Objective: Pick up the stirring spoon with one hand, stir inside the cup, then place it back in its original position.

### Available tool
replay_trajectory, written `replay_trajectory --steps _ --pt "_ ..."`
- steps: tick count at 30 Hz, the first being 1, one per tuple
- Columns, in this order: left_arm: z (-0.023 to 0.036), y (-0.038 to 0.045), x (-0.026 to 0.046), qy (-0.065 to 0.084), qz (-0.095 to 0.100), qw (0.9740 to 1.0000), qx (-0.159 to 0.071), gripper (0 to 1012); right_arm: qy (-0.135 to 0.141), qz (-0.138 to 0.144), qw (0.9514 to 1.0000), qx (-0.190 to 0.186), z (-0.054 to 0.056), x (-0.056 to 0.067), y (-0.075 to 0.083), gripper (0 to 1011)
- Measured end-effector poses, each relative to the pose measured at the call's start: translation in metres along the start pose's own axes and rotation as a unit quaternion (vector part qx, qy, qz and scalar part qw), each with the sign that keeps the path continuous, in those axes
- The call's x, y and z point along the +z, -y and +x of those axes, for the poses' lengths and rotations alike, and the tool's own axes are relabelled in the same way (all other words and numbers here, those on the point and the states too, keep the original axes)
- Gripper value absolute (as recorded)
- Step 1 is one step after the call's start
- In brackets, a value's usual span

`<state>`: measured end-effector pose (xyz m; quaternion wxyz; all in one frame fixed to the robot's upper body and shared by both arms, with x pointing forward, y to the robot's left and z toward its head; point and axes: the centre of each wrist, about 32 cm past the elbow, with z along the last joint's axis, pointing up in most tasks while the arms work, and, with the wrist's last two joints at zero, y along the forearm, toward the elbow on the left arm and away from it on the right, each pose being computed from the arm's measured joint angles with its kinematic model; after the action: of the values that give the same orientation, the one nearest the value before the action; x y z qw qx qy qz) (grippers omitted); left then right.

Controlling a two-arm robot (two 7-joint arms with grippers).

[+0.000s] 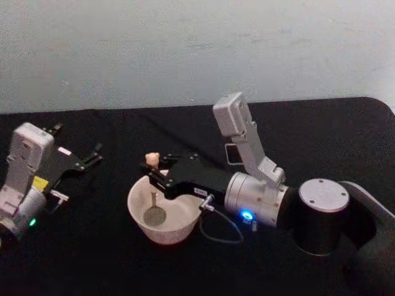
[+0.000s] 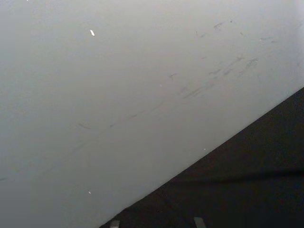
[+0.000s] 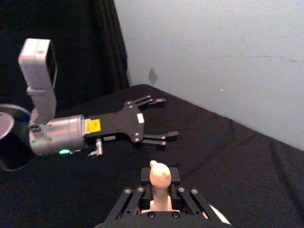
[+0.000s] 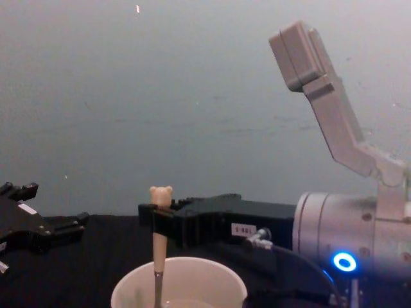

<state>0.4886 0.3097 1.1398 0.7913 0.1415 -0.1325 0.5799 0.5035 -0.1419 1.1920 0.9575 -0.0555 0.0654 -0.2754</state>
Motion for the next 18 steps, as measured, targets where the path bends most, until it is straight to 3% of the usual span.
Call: replay_trajectory --steps 9,18 --pt "0.0000 0.0000 0.0000 0.000 0.000 1.0000 0.000 1001 -0.002 0.006 0.9997 -0.024 0.008 0.004 -0.005 227" --pt "0.0000 0.0000 0.0000 0.000 0.000 1.0000 0.000 1001 0.003 0.006 0.9989 -0.047 0.018 0.005 0.003 226"
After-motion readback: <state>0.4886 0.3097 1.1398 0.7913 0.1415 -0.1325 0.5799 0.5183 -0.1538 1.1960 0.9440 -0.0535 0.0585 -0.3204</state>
